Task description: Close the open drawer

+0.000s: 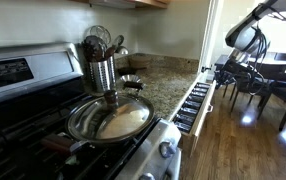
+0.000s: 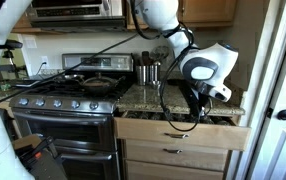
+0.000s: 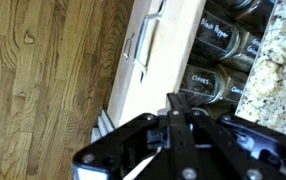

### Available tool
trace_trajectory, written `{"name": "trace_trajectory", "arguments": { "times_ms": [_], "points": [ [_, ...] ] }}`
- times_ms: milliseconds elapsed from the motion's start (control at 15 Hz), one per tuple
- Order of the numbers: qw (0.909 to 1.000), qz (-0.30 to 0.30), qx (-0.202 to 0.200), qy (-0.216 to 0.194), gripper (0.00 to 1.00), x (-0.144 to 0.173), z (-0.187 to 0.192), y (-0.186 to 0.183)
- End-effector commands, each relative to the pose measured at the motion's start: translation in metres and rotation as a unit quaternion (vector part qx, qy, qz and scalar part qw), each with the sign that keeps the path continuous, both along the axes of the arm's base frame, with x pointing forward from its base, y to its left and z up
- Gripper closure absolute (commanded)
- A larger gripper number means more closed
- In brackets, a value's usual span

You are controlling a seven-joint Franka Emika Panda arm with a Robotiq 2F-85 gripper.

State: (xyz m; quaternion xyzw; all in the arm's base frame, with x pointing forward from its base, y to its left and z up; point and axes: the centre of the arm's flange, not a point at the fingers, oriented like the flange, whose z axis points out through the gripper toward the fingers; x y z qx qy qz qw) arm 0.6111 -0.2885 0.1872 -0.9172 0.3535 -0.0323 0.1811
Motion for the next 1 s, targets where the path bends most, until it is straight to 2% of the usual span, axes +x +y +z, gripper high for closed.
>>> {"name": "trace_trajectory", "arguments": {
  "times_ms": [0, 133, 267, 333, 533, 667, 733, 800, 933],
  "points": [
    [0.9997, -0.002, 0.008, 0.021, 0.97, -0.032, 0.025, -0.017],
    [0.9989, -0.004, 0.010, 0.045, 0.96, -0.045, 0.026, -0.026],
    [0.9970, 0.010, -0.001, 0.076, 0.71, -0.064, 0.030, -0.031],
    [0.9986, 0.001, 0.005, 0.052, 0.89, -0.038, 0.011, -0.036],
    [0.9978, 0.003, 0.000, 0.066, 0.71, -0.051, 0.014, -0.042],
    [0.9977, 0.005, 0.000, 0.067, 0.70, -0.051, 0.014, -0.040],
    [0.9977, 0.006, 0.001, 0.068, 0.45, -0.051, 0.013, -0.039],
    [0.9979, -0.003, 0.004, 0.064, 0.44, -0.047, 0.007, -0.039],
    [0.9983, -0.025, 0.014, 0.051, 0.31, -0.033, -0.009, -0.040]
  ]
}}
